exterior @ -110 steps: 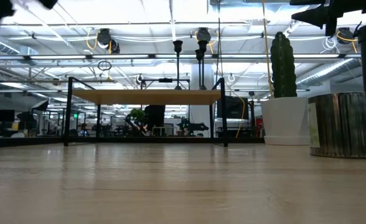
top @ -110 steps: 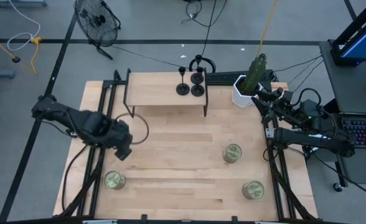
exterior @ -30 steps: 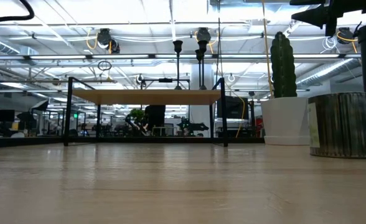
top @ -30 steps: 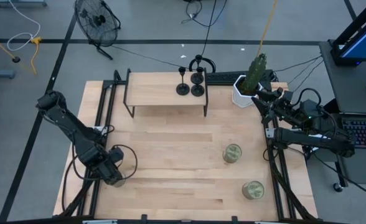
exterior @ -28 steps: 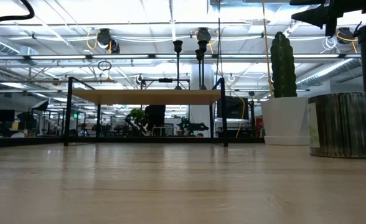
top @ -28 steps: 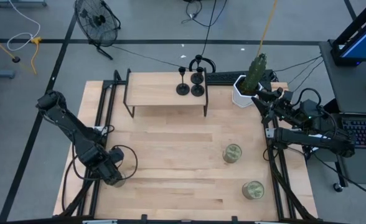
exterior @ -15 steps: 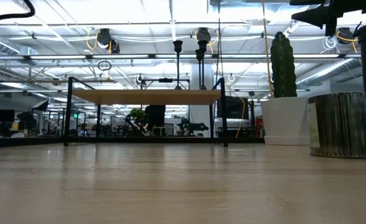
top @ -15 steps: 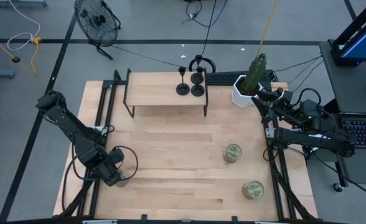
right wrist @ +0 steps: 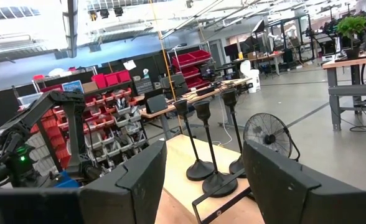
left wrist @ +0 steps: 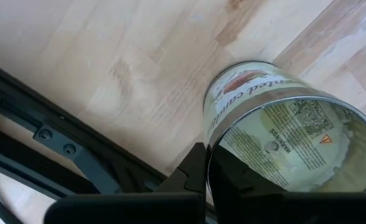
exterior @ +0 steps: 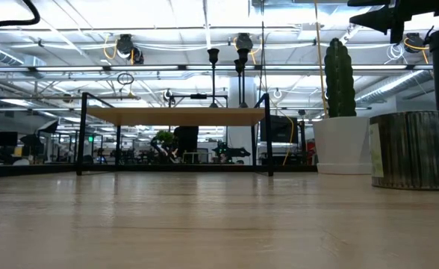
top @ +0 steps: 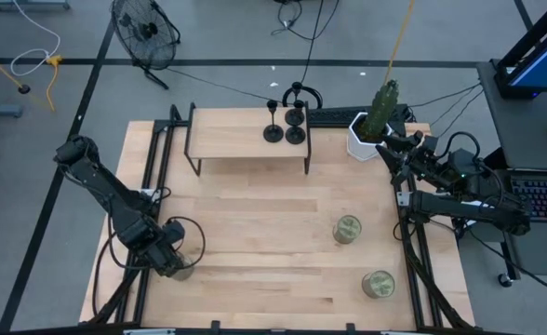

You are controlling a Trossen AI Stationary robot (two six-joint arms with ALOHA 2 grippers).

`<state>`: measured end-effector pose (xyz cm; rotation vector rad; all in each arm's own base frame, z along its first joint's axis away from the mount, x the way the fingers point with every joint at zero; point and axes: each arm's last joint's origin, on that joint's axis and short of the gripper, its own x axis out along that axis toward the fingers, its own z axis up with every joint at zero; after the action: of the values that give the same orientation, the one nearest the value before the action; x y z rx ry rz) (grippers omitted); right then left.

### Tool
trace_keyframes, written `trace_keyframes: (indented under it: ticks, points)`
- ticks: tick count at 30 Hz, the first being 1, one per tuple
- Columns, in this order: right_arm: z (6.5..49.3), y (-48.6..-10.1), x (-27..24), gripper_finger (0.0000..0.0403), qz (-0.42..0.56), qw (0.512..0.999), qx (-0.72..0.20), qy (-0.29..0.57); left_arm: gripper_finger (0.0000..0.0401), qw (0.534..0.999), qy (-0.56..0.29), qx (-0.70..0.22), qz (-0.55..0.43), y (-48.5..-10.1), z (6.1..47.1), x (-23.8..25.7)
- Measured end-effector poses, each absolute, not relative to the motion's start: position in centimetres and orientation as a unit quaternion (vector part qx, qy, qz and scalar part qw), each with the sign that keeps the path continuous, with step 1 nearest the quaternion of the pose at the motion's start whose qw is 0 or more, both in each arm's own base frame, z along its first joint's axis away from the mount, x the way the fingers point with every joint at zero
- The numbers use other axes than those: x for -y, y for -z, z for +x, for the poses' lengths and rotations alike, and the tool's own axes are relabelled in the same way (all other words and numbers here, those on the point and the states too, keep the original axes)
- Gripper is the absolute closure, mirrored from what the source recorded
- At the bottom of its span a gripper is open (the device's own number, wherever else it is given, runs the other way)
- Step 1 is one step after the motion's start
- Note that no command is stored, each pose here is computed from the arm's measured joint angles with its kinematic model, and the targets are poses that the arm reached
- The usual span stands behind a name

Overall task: Pick & Place candle stick holders
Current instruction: Put the left scented candle on the shelf

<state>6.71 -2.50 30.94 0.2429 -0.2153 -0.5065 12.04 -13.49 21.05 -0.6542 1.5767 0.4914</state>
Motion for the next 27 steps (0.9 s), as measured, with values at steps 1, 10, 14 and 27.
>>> trace_keyframes:
  ticks: [1,10,14,27]
  points:
    - [6.7,-30.9,2.5,0.0195,0.12,0.955,0.106,0.249,0.0396,0.631,-0.217,-0.687,-0.287,-21.0,12.0,13.5]
    - [6.7,-30.9,2.5,0.0195,0.121,0.955,0.107,0.249,0.0398,0.65,-0.203,-0.66,-0.317,-21.4,12.9,13.3]
    - [6.7,-30.9,2.5,0.0195,0.121,0.955,0.107,0.249,0.0398,0.682,-0.198,-0.629,-0.316,-22.6,13.6,13.1]
    - [6.7,-30.9,2.5,0.0195,0.121,0.955,0.107,0.249,0.04,0.771,-0.179,-0.535,-0.297,-26.7,16.7,11.5]
